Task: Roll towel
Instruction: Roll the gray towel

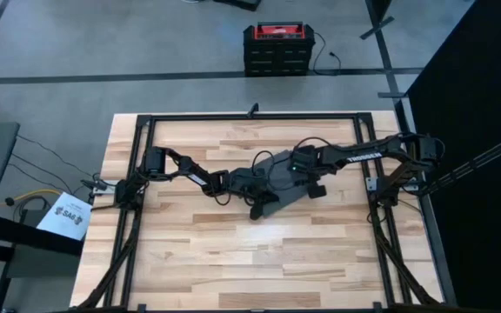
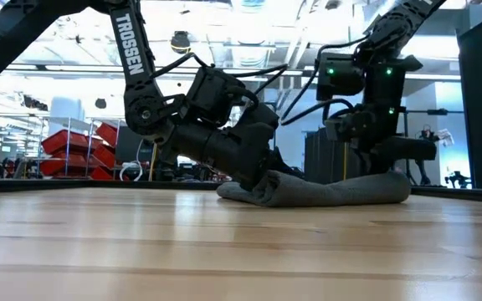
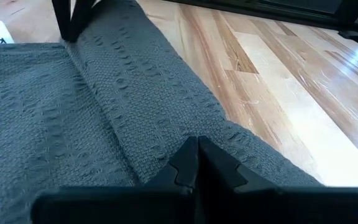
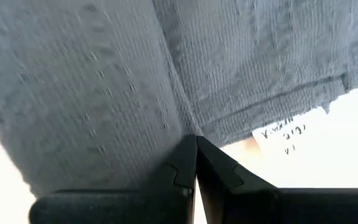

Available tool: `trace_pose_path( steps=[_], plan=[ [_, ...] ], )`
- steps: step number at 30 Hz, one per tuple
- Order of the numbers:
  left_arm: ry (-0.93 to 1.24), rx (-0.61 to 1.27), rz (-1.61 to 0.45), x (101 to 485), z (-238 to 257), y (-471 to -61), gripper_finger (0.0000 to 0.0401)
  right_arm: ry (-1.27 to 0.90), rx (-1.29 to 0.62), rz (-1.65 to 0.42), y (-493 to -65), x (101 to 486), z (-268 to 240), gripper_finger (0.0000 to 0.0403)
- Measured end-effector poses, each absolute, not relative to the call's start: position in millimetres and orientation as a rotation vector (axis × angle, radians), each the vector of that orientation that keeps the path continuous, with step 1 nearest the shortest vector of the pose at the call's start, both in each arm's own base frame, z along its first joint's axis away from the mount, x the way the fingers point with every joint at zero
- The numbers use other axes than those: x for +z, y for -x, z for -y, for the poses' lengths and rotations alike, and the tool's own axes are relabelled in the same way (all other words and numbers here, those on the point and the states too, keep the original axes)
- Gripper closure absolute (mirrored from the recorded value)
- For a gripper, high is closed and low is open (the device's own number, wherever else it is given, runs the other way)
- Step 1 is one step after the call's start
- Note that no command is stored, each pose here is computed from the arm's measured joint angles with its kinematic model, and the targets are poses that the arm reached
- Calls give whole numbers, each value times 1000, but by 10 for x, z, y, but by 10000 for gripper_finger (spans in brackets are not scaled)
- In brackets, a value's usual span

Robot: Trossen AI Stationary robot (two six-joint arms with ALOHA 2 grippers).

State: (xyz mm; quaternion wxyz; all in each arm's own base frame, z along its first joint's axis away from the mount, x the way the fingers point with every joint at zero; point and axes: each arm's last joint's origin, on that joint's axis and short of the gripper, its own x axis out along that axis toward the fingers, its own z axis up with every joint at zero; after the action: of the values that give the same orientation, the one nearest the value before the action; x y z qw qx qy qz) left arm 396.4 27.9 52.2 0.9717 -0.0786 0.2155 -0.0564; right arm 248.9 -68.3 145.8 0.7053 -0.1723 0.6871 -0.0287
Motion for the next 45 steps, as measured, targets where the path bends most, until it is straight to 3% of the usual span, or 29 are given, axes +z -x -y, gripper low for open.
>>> trace_pose_path(
  steps=[9,17,21,31,38,45],
  plan=[
    [167,-121,-442,519,-275,-3961,401,351,-132,-1702,-2287,1450,774,403],
    [170,-121,-438,522,-272,-3962,401,435,-189,-1479,-2395,1658,855,403],
    [174,-121,-435,525,-271,-3963,401,429,-89,-1326,-2537,1624,950,403],
    [181,-124,-446,516,-263,-3959,401,328,11,-1443,-2521,1411,895,403],
    [183,-119,-446,516,-265,-3959,401,293,-28,-1404,-2364,1706,830,403],
    [198,-94,-420,644,-277,-3963,401,217,-162,-1107,-2341,2068,792,403]
  ],
)
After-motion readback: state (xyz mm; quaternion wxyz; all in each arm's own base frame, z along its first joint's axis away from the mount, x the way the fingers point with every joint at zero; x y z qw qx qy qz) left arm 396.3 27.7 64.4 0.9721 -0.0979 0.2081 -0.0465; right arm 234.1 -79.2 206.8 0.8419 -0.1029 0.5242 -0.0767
